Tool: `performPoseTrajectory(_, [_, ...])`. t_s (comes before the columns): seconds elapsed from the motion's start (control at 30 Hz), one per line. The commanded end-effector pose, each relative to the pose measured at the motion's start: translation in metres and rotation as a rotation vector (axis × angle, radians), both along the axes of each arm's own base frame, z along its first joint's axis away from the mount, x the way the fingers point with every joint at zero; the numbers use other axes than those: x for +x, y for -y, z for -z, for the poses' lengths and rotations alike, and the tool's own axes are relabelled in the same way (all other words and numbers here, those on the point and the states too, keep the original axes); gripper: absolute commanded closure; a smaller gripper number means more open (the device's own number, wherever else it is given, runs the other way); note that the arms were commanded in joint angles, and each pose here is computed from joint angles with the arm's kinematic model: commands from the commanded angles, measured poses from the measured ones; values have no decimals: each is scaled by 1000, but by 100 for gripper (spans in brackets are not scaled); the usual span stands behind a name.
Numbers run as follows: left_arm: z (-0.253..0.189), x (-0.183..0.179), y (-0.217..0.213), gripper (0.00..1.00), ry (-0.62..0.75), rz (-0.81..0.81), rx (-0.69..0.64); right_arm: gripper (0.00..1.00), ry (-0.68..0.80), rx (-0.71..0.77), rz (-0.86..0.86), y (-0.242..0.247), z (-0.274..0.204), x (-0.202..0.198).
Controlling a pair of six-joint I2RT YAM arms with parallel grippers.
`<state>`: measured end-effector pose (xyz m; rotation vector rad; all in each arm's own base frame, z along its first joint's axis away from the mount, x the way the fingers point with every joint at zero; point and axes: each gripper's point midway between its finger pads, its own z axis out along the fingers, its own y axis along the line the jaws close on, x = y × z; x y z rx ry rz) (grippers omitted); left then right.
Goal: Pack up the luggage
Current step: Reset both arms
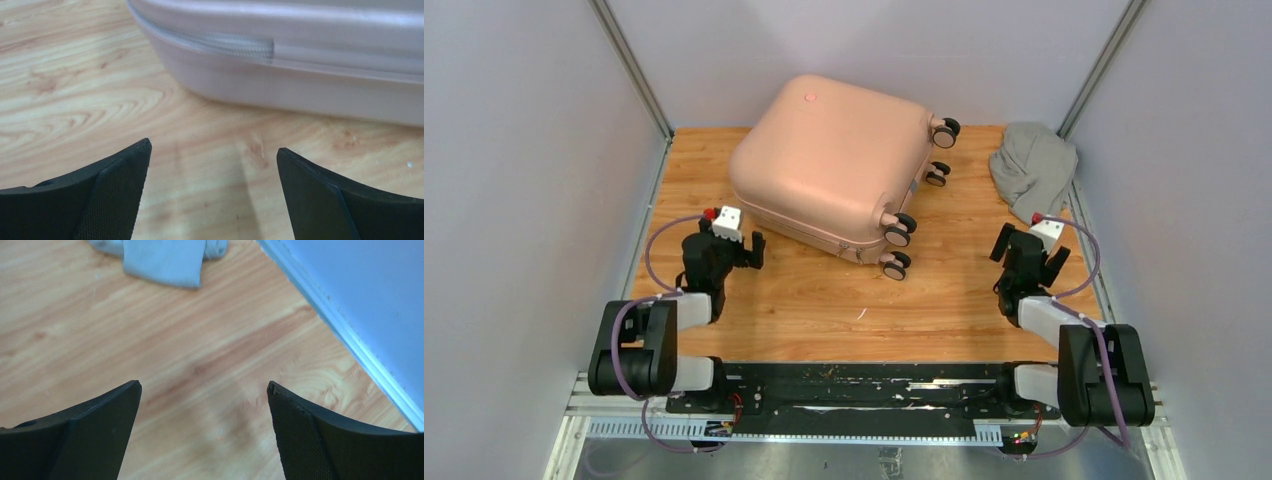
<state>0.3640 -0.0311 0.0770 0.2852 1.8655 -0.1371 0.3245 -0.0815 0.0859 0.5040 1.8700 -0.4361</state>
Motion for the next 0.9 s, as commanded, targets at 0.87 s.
performPoseTrajectory(0.87, [-28, -8, -7, 0, 244, -60, 8, 0, 43, -124, -350, -44, 16, 24])
